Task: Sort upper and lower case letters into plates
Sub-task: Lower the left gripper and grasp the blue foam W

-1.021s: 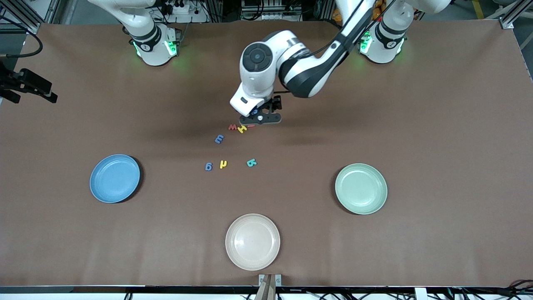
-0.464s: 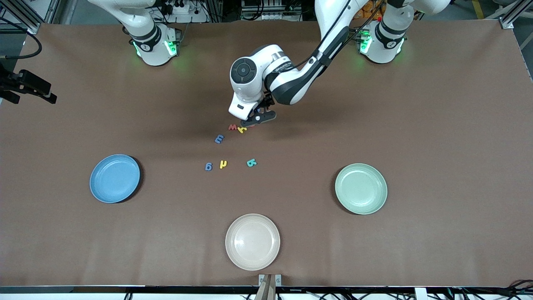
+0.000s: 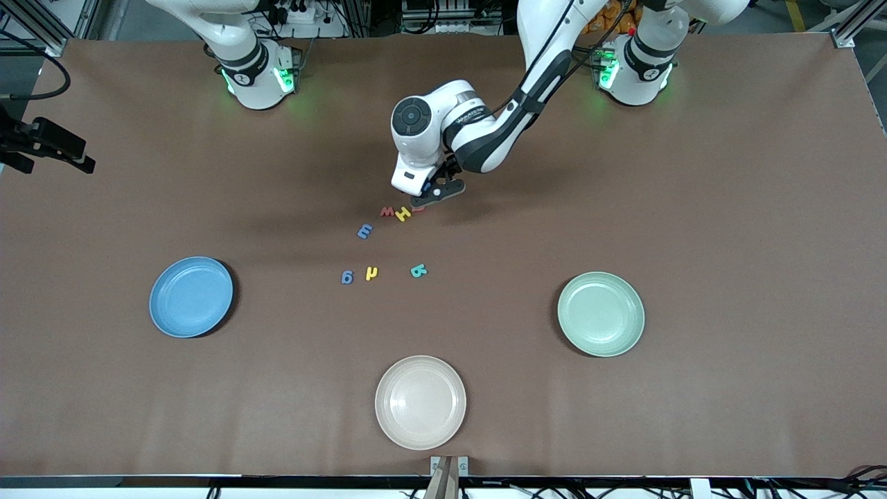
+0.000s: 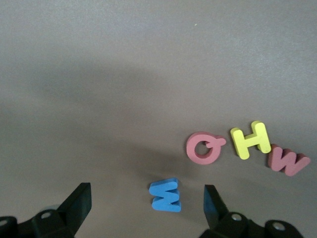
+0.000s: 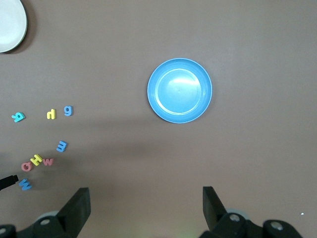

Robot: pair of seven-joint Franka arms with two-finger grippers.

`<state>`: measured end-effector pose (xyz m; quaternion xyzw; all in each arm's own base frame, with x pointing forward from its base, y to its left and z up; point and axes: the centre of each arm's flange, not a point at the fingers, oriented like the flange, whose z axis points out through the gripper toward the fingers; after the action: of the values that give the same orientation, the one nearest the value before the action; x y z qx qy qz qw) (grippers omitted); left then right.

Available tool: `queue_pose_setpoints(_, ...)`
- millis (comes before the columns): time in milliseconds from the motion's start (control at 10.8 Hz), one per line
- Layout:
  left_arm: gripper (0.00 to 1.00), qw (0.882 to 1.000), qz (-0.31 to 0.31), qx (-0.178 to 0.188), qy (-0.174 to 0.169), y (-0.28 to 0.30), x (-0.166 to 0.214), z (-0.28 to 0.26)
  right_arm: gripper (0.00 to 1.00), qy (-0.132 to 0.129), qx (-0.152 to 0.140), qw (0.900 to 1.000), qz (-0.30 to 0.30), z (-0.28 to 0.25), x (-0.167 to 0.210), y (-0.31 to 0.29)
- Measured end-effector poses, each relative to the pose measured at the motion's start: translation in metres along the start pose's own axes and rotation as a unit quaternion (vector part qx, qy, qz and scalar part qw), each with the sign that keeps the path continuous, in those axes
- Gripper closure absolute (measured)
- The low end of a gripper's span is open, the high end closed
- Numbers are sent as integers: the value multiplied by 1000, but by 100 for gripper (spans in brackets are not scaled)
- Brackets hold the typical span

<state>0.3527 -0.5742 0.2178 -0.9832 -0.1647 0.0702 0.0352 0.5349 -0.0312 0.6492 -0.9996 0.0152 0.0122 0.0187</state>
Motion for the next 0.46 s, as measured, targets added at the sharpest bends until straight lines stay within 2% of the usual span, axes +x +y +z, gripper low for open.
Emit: queue_pose_setpoints(464,2,999,5,-26,18,2,-21,15,0,0,0,1000,1,0,0,1)
